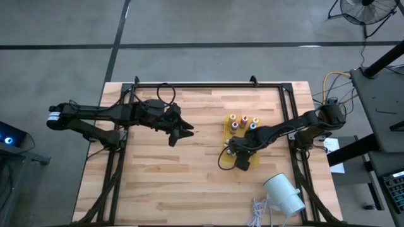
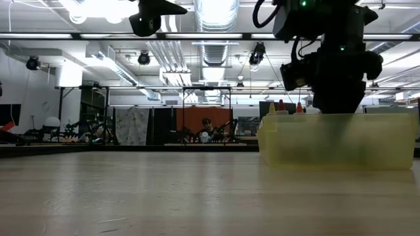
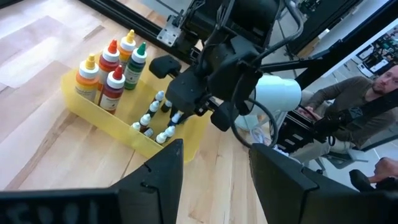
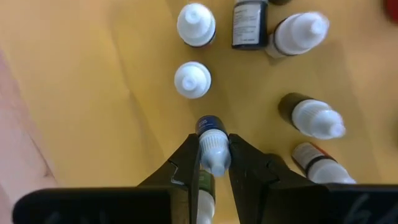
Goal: Pick & Place food coloring
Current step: Put the small dark blue food coloring bottle into the yellow bin, then return to Home Position
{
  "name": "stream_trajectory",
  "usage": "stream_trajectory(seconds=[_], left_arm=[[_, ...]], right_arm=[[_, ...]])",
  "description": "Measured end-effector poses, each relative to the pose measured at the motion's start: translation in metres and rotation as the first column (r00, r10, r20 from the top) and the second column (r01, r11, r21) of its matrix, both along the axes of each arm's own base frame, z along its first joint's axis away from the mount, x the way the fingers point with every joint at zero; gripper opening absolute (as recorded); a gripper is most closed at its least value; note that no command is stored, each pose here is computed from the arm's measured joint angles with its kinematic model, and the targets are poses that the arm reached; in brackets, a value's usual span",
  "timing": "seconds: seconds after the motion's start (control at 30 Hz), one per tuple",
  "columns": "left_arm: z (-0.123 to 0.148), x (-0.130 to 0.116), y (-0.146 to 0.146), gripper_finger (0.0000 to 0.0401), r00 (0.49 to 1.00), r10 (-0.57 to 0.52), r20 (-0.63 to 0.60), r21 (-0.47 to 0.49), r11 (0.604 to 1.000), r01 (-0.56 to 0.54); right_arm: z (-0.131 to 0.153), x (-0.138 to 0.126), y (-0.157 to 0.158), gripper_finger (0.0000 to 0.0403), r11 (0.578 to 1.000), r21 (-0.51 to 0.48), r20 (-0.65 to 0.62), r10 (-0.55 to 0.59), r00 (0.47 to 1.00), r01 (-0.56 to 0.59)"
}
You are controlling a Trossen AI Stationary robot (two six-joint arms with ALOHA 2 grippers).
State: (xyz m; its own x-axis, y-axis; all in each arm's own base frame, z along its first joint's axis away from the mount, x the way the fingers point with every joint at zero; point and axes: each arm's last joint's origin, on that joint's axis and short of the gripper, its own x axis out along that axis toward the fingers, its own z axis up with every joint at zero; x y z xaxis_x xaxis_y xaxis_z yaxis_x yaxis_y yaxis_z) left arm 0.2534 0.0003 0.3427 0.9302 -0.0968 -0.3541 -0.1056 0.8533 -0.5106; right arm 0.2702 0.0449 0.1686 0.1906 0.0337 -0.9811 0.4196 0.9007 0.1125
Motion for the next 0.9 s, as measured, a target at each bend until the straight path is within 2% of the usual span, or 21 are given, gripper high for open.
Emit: stream_trajectory(seconds=[0.5, 0.9], left_arm=[[-0.0001, 0.0, -0.0001, 0.0155, 1.0, 0.006, -0.003, -0.016, 1.0, -0.006], [-0.0001, 0.0, -0.0001, 0.0155, 1.0, 0.006, -0.003, -0.017, 1.0, -0.006]], right_arm=[[-0.0079, 0.0037, 0.0012, 0.0057, 1.0, 0.01, -0.021, 0.01, 1.0, -0.01], [-0.0093, 0.0028, 0.0014, 0.0138, 1.0, 0.019, -0.031, 0.009, 0.999, -0.008]])
